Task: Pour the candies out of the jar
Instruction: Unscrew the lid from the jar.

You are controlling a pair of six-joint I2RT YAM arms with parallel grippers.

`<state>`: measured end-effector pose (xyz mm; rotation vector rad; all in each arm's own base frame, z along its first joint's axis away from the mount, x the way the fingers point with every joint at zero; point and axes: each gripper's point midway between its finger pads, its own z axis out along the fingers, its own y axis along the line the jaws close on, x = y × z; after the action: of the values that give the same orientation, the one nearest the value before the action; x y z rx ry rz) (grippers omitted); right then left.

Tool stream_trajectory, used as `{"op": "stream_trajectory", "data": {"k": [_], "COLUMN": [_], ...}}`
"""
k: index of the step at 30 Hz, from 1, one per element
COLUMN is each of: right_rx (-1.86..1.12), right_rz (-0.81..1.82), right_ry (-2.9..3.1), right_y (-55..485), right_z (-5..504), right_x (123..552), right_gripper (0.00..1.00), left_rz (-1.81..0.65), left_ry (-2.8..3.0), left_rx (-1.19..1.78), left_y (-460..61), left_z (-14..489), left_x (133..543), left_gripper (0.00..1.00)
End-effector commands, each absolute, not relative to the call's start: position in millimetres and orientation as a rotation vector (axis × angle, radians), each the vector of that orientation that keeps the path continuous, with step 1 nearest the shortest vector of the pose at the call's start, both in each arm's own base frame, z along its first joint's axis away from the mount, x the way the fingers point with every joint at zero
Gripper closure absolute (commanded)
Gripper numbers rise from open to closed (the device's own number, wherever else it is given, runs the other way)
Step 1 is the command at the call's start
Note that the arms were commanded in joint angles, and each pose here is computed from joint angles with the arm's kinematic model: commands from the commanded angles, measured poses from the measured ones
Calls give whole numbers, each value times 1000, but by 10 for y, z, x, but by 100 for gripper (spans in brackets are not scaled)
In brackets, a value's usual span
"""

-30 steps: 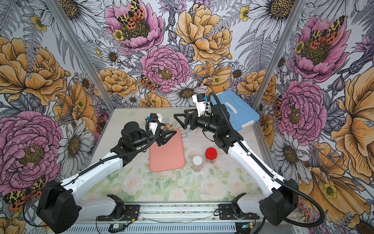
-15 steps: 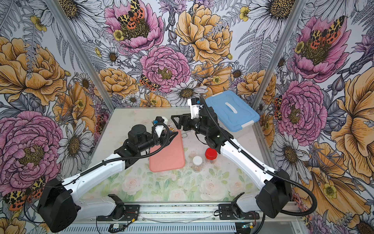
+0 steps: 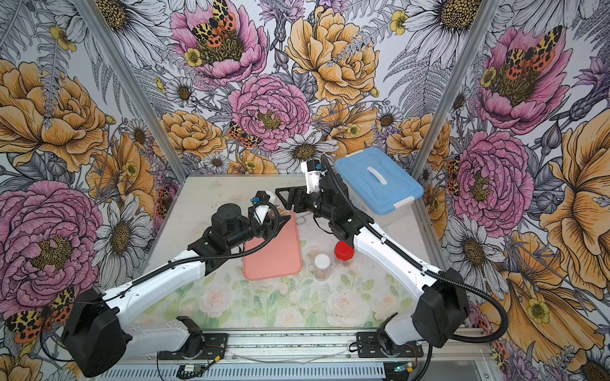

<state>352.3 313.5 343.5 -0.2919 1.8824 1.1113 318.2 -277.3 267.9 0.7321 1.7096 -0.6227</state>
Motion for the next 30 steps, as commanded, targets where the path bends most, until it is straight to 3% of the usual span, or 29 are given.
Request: {"op": "stream_trajectory", "data": {"k": [1,19,26,30], "right_rx": [-307,-312,-345,-476], "right_rz": [1150,1127,1124,1207], "right_ry": [1837,1870,1844,1762], "right_y": [3210,3242,3241,3278], "right_z": [3595,3486,3564,3725], "right_x": [3515,3541,3515,3363], "right_gripper": [28,29,50,58], "left_rz": [-603,-618,-626,-793], "left_ry": [1662,1652,1652,1607], "left_rx": [725,723,721,756], "left_y": [-2789,-2795,-2776,-2772], "left_z": [2821,2870,2880,3008], "left_x": [3209,3191,3194,3113], "left_gripper": [100,100,100,100]}}
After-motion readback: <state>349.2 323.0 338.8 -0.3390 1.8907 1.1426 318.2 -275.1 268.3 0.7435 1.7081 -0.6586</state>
